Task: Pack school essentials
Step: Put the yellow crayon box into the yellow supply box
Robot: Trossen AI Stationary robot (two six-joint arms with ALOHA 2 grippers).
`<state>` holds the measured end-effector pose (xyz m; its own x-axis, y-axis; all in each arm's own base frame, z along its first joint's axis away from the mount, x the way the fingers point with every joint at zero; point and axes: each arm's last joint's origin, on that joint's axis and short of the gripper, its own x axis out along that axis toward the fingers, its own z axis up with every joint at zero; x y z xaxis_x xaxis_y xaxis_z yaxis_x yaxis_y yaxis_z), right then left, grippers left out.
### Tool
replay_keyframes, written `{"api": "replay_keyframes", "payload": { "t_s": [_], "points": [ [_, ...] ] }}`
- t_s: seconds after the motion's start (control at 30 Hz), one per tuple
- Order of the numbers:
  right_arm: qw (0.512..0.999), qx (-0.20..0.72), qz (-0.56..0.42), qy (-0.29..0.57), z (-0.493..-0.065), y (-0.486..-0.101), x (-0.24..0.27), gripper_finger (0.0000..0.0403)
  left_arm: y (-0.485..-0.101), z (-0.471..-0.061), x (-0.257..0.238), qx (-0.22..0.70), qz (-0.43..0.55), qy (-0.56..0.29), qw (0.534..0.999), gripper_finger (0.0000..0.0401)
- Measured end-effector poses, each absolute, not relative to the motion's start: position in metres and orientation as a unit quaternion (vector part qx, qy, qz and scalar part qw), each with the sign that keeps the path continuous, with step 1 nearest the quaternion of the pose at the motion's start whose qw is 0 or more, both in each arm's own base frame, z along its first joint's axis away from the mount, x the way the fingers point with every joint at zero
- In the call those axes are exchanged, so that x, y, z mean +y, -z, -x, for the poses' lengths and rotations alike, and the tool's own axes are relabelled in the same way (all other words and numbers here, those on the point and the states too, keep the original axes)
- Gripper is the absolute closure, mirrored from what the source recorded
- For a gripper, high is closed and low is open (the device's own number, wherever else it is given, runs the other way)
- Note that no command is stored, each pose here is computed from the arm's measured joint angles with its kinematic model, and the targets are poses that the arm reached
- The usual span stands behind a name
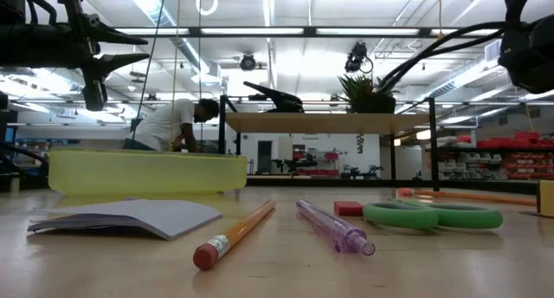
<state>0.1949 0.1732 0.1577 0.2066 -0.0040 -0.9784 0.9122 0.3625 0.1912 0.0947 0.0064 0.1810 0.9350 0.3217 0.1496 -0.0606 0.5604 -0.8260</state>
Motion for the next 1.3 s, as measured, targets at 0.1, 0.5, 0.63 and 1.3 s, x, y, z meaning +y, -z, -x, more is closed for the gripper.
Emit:
{"api": "replay_keyframes", "payload": {
  "t_s": [0.1,0.5,0.63,1.3],
  "points": [
    [0.651,0.512,-0.433,0.357,-0.1953,-0.1578,0.1727,0.0003,-0.1810,-0.0947,0.0064,-0.143,0.456,-0.110,0.872,0.0307],
    [0.645,0.524,-0.417,0.367,-0.1959,-0.1511,0.1723,0.0003,-0.1802,-0.0949,0.0064,-0.139,0.455,-0.112,0.873,0.0307],
    [0.651,0.524,-0.411,0.365,-0.1975,-0.1510,0.1704,0.0003,-0.1802,-0.0948,0.0064,-0.140,0.456,-0.112,0.872,0.0310],
    [0.608,0.585,-0.422,0.332,-0.1981,-0.1562,0.1768,0.0003,-0.1803,-0.0948,0.0064,-0.140,0.455,-0.112,0.872,0.0313]
  ]
}}
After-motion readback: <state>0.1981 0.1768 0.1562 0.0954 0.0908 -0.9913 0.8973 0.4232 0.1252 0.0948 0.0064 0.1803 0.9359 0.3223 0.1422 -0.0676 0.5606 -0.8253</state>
